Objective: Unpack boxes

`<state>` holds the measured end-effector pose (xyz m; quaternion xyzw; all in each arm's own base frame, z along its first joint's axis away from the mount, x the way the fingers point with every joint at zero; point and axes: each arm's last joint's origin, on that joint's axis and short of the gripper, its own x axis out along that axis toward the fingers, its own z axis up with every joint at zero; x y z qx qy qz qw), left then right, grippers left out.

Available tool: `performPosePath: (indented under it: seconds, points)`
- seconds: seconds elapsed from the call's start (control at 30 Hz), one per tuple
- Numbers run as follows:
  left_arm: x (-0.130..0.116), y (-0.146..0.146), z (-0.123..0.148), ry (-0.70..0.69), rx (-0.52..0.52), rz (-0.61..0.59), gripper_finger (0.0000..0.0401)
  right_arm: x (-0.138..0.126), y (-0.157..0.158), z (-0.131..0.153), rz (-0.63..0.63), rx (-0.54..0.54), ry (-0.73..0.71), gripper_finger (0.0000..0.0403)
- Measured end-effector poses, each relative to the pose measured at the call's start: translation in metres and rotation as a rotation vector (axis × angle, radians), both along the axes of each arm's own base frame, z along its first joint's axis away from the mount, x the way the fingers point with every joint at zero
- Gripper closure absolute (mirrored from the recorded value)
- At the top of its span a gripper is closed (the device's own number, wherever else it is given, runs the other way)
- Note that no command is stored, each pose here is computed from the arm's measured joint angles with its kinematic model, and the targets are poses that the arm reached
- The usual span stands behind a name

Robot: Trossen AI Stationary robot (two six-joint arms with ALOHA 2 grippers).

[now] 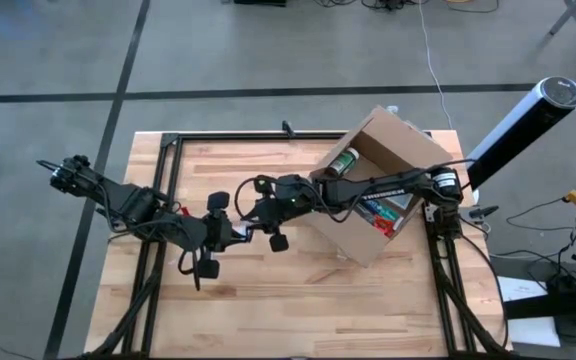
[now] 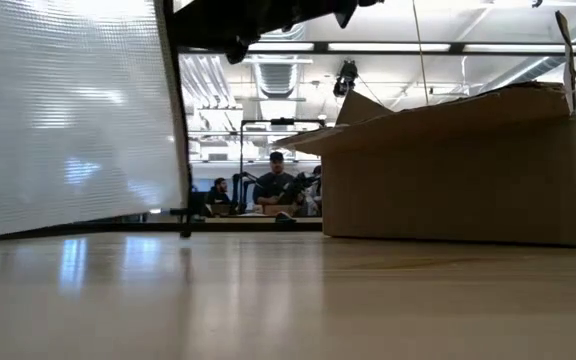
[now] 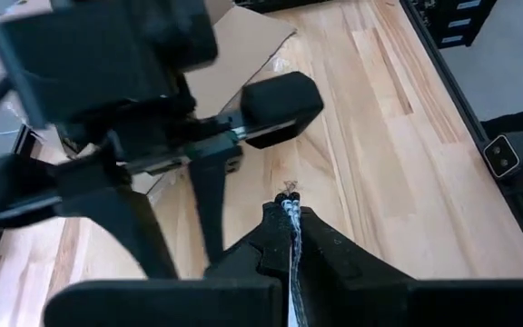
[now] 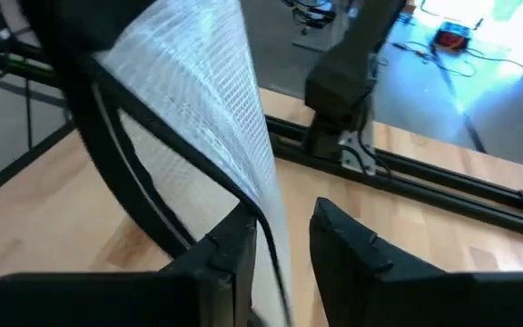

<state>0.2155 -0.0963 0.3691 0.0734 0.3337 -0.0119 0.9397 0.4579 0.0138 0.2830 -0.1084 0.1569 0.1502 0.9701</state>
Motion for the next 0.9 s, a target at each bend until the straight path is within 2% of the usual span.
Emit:
performPosePath:
  seconds: [0.2, 0.37, 0.7, 0.9]
  points:
    - [0.000, 0.001, 0.000, -0.005, 0.013, 0.019, 0.0401, 0.001, 0.001, -0.003, 0.019, -0.003, 0.001, 0.0396]
    - [0.000, 0.002, 0.000, -0.007, 0.015, 0.025, 0.0401, 0.002, 0.000, -0.002, -0.001, 0.010, -0.008, 0.0401]
    - [0.000, 0.003, 0.001, -0.018, 0.014, 0.070, 0.0401, 0.003, -0.007, -0.001, -0.226, -0.049, -0.021, 0.0403]
    - [0.000, 0.003, 0.001, -0.022, -0.025, 0.100, 0.0400, 0.003, -0.011, -0.001, -0.357, -0.095, -0.025, 0.0403]
